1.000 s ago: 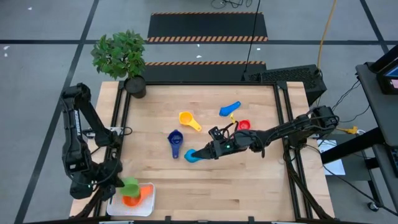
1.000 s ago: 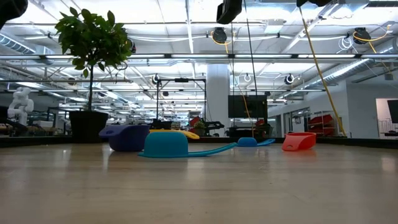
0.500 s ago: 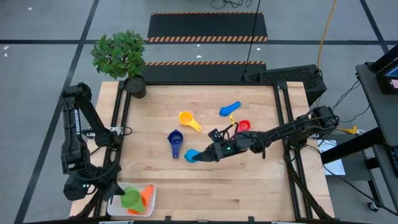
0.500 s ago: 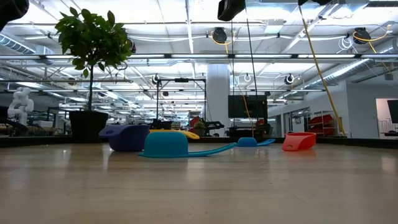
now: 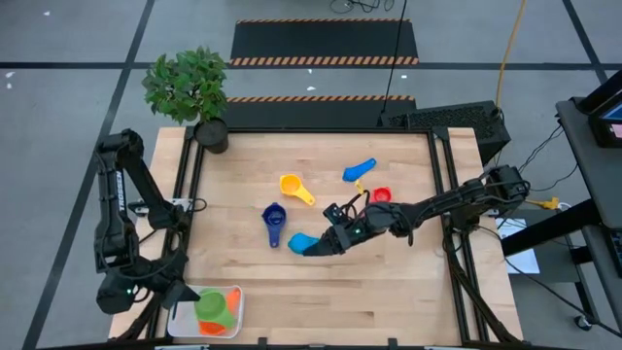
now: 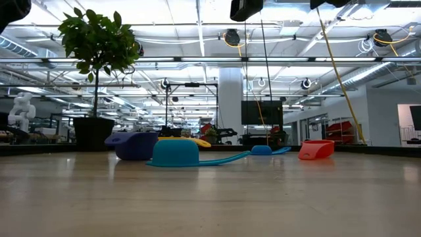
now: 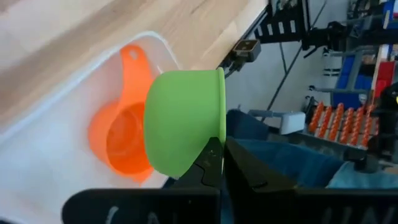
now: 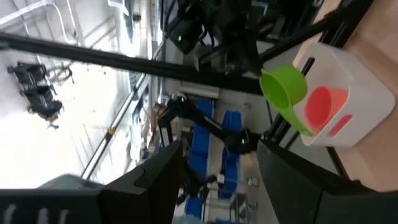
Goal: Nest measuring cups in basket
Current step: Stack the green measuring cup on top of the orange measuring cup in the white bin
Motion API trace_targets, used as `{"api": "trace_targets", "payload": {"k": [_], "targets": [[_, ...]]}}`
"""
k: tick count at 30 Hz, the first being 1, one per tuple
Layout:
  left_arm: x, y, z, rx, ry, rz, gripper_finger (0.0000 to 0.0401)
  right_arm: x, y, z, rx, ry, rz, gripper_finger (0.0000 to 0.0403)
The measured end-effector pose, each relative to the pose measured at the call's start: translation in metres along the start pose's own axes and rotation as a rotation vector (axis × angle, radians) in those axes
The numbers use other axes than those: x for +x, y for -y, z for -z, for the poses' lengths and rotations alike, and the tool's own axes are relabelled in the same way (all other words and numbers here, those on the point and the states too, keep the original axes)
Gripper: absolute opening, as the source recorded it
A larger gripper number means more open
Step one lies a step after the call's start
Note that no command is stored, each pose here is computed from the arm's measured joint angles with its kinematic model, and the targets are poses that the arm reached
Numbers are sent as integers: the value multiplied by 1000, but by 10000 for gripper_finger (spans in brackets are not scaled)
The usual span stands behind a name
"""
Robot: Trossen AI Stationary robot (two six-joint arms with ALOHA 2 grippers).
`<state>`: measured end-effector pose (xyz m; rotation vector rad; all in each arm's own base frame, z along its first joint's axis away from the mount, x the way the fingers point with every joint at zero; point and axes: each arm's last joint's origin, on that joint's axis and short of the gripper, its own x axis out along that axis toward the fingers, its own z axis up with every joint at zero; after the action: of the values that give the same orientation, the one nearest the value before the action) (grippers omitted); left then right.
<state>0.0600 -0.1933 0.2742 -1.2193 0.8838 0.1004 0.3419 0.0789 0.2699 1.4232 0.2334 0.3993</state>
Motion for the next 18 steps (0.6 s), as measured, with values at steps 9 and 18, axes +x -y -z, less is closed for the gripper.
{"api": "trace_targets", "payload": {"k": [9, 18], "targets": [[13, -3, 24, 72, -40, 1, 3, -4, 2, -14, -1, -19, -2, 201], [30, -5, 38, 63, 33, 43, 4, -6, 3, -23, -2, 12, 1, 201]]}}
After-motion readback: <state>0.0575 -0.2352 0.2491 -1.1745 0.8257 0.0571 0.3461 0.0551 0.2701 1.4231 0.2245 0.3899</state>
